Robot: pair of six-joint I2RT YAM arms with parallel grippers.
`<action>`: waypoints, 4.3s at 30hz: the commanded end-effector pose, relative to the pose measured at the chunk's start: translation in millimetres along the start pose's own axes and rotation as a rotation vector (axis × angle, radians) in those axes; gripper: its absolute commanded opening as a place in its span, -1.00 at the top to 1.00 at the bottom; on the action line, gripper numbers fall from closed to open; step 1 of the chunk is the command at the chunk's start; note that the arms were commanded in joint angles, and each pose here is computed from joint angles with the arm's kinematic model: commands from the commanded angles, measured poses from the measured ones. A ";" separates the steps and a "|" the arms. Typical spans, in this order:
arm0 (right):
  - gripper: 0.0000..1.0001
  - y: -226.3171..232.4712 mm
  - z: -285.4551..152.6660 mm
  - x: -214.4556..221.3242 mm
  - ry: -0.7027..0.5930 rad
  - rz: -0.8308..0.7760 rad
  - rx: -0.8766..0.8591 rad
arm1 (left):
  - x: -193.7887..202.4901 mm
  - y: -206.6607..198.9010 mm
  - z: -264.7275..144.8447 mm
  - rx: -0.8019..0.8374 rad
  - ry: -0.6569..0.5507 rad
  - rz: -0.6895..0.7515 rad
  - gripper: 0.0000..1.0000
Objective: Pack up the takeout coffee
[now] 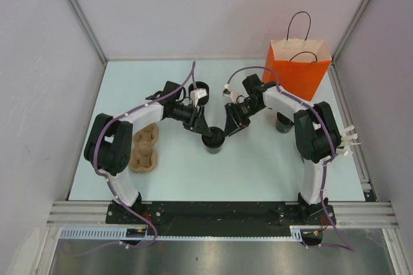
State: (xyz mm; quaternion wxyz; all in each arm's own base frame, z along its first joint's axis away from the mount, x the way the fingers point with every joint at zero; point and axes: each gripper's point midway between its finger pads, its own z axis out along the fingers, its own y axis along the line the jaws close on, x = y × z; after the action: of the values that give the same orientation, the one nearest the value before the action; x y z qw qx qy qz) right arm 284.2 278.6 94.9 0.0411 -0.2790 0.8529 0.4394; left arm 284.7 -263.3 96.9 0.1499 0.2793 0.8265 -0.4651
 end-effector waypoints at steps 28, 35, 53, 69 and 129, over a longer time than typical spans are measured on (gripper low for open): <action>0.02 89.9 -59.5 5.1 -0.041 -1.011 0.309 | 38.3 54.1 -0.3 -0.250 0.098 0.023 -0.07; -0.02 115.6 -28.0 48.0 0.109 -1.163 0.219 | 36.5 54.6 -1.1 -0.256 0.091 0.020 -0.08; -0.10 97.6 33.5 36.7 0.090 -1.309 0.397 | 35.0 53.2 -0.1 -0.250 0.087 0.016 -0.06; -0.06 77.8 43.1 27.7 0.095 -1.272 0.401 | 33.4 50.7 -0.6 -0.244 0.084 0.023 -0.06; 0.07 37.2 67.0 89.0 0.263 -1.144 0.323 | 38.7 52.4 -2.0 -0.255 0.115 0.035 -0.04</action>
State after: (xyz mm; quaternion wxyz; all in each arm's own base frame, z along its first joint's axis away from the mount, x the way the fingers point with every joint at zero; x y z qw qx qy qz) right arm 201.4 343.9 109.2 0.3098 -0.7296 0.5820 0.1819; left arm 281.3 -259.2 97.1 0.1549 0.2846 0.8313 -0.4516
